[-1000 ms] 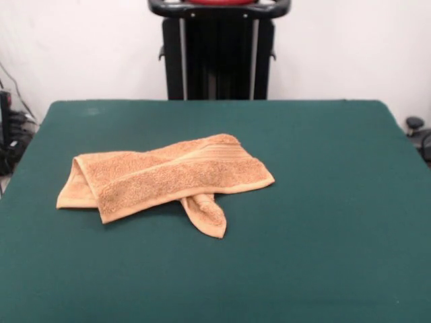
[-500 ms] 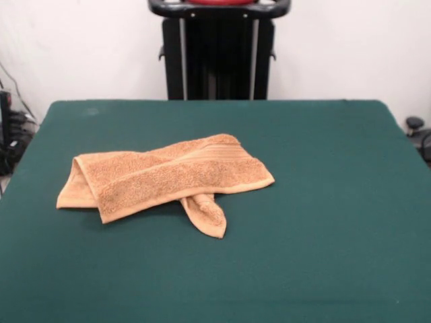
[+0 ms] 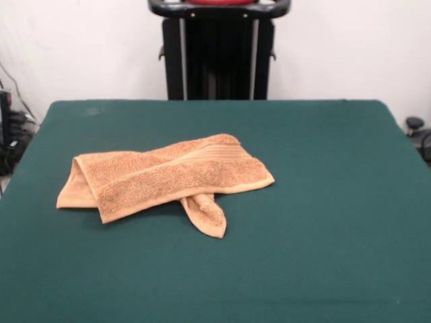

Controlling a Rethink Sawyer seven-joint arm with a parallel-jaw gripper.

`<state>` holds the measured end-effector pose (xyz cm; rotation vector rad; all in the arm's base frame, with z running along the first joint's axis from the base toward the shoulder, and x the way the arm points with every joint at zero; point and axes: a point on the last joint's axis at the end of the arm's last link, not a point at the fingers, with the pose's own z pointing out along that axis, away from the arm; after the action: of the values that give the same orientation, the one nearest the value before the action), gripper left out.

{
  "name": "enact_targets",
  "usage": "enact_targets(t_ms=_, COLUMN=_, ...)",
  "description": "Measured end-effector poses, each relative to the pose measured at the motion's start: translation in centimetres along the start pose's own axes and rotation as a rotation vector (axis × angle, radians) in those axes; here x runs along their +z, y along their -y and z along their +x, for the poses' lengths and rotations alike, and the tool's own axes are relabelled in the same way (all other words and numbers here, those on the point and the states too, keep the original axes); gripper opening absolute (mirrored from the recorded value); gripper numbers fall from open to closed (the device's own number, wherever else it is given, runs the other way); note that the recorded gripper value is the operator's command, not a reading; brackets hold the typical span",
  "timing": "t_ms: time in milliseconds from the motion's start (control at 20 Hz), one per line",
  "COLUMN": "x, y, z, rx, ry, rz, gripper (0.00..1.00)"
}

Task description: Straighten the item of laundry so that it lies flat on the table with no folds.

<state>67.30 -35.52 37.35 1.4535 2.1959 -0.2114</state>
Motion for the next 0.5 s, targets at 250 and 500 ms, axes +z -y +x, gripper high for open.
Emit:
enact_targets(t_ms=250, x=0.0, y=-0.9, z=1.1, rx=-0.053, ry=-0.005, rz=-0.009, gripper=0.00)
enact_targets(t_ms=500, x=-0.2, y=-1.1, z=1.8, rx=-0.076, ry=-0.008, rz=-0.010, gripper=0.00)
